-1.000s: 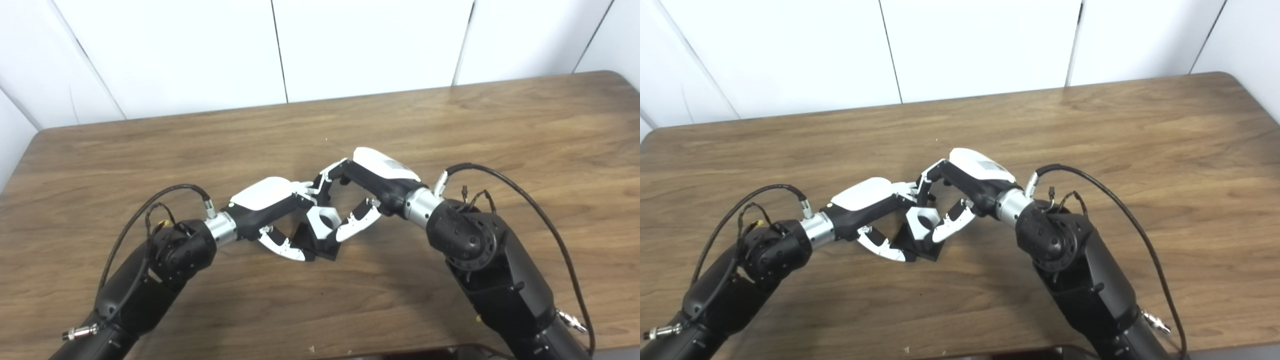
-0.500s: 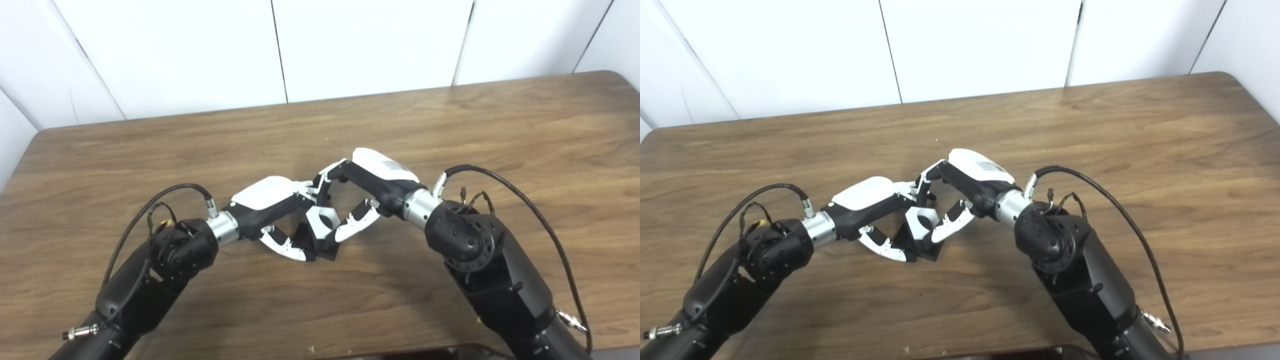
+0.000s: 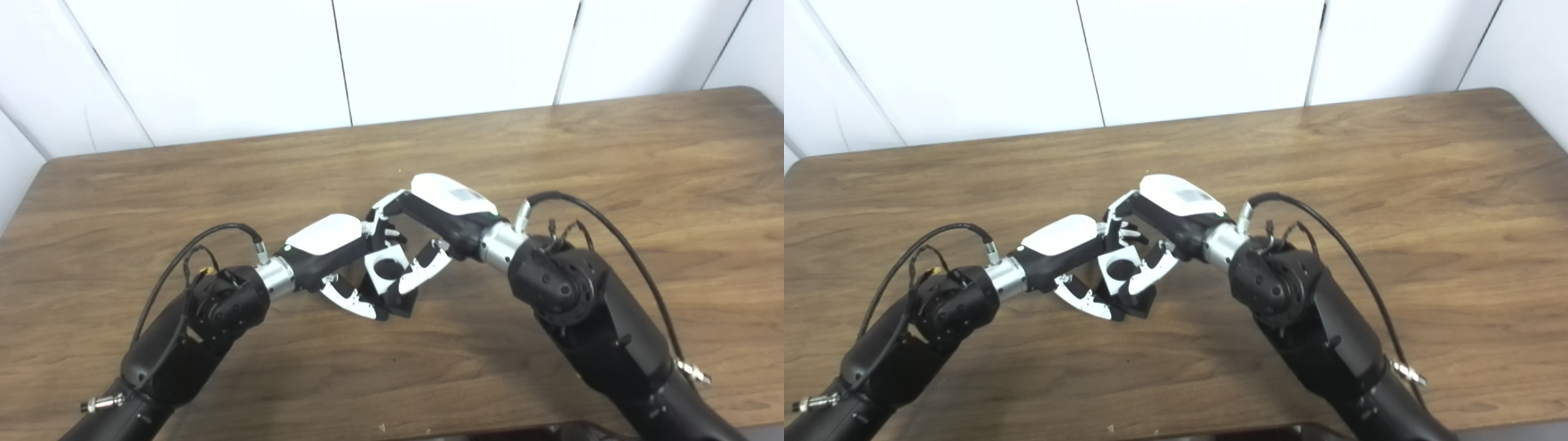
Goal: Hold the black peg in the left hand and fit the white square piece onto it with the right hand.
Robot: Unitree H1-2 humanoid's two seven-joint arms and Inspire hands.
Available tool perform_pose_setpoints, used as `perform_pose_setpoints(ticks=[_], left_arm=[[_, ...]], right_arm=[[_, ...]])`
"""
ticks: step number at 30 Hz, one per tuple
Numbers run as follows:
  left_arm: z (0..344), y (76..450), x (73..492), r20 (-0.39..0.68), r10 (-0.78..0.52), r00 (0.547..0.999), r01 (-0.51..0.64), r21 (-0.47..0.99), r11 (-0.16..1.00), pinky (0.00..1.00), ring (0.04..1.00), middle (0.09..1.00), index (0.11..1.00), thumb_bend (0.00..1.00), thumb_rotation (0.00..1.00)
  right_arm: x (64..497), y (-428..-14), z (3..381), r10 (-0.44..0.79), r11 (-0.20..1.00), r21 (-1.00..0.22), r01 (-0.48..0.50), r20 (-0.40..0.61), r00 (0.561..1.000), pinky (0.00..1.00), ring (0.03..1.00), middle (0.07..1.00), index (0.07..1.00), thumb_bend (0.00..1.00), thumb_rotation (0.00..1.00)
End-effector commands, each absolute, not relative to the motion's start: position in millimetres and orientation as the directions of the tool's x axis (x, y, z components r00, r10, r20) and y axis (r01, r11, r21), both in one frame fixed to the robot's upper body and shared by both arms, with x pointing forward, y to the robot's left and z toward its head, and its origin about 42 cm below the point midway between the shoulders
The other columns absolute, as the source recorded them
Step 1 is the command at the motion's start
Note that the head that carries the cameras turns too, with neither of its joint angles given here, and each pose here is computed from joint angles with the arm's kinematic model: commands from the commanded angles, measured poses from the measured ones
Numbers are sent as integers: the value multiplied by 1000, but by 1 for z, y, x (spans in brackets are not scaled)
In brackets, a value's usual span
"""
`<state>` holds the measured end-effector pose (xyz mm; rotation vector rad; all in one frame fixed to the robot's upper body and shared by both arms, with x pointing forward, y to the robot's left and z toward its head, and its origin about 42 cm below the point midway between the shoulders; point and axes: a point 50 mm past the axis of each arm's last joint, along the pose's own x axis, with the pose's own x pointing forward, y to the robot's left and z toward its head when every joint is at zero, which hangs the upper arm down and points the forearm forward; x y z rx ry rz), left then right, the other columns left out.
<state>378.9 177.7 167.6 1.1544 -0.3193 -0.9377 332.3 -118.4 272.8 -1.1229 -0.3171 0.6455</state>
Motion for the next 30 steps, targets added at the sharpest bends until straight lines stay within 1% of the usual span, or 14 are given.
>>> perform_pose_setpoints(ticks=[1, 4, 9, 16, 23, 30], left_arm=[[127, 187, 364, -439, -708, 554, 560, 825, -73, 937, 965, 909, 591, 866, 275], [127, 187, 364, -439, -707, 555, 561, 825, -71, 937, 964, 911, 591, 865, 270], [126, 187, 364, -440, -705, 556, 561, 825, -71, 931, 965, 906, 590, 864, 253], [126, 189, 364, -438, -709, 553, 564, 823, -68, 935, 967, 900, 587, 867, 253], [126, 192, 365, -448, -702, 554, 569, 819, -74, 941, 966, 910, 592, 863, 274], [129, 191, 363, -449, -696, 560, 572, 817, -67, 949, 972, 912, 593, 872, 276]], right_arm=[[329, -111, 299, 666, 245, -942, -229, -8, 746, 920, 859, 789, 479, 521, 141], [329, -110, 301, 678, 217, -950, -224, -19, 735, 920, 860, 789, 479, 522, 140], [327, -110, 300, 681, 194, -954, -228, -36, 731, 914, 847, 780, 479, 523, 140], [328, -117, 292, 678, 188, -955, -228, -42, 734, 884, 835, 770, 479, 522, 139], [330, -120, 294, 675, 175, -958, -228, -51, 736, 913, 851, 779, 479, 522, 139], [330, -123, 293, 674, 173, -957, -234, -58, 737, 902, 852, 779, 479, 521, 138]])
